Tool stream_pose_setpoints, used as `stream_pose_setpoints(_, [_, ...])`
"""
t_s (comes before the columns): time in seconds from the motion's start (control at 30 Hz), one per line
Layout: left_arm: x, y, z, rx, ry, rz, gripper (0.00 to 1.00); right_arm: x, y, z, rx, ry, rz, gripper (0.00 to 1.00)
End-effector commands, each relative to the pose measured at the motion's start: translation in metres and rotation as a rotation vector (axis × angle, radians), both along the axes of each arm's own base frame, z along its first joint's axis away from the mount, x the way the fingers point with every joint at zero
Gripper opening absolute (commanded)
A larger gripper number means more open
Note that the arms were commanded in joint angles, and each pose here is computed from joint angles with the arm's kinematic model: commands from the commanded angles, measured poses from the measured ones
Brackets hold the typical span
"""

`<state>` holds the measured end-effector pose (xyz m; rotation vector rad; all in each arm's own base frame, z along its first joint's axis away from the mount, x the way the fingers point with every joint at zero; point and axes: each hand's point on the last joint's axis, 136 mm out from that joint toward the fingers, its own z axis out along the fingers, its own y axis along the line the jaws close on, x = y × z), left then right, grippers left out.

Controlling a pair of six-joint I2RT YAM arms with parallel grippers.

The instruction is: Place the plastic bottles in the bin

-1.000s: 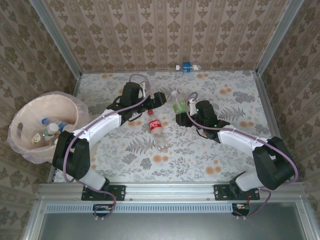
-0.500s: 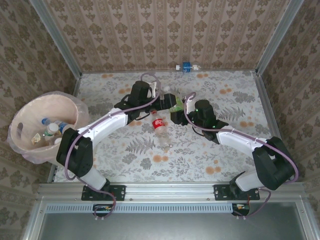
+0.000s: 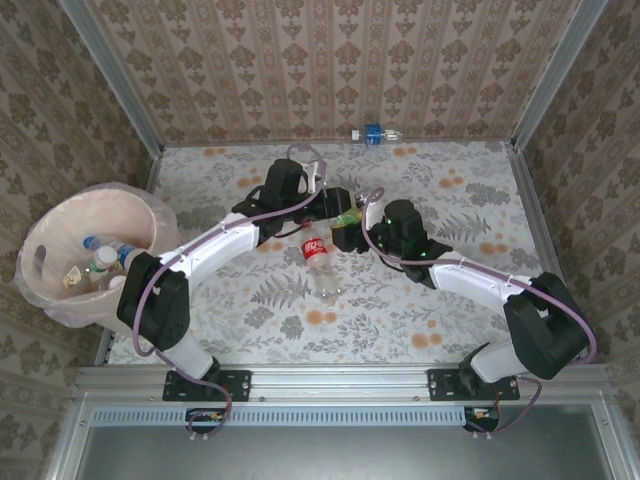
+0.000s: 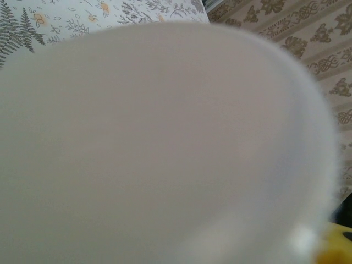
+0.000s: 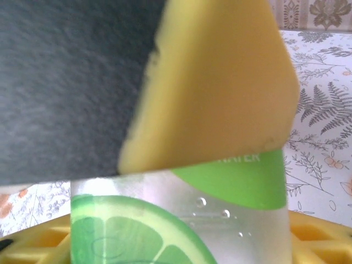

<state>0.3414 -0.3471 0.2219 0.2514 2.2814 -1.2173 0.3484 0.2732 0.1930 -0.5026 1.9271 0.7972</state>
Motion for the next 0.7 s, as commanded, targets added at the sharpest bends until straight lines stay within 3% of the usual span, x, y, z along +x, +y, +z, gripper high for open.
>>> stream_pose_setpoints(0.0, [-0.002,0.004,0.014,-0.002,-0.038,0.004,0.54,-0.001,0.012,0.019,0.023,-0.018,0.058,0.78])
stream_pose_setpoints(0.07, [-0.001,0.011,0.019,0.015,-0.059,0.028,0.53,-0.005,0.009,0.019,0.026,-0.008,0.052,0.89])
stream_pose_setpoints(0.2, [0.004,0.037,0.030,0.088,-0.100,0.099,0.53,-0.016,-0.003,0.022,0.036,-0.002,0.018,0.99])
stream_pose_setpoints(0.4, [0.006,0.092,0.050,0.197,-0.137,0.219,0.53,-0.034,-0.012,0.004,0.027,0.061,-0.028,1.00])
stream_pose_setpoints(0.67, [-0.013,0.186,0.104,0.358,-0.231,0.395,0.55,-0.022,-0.026,-0.028,0.008,0.148,-0.226,1.00])
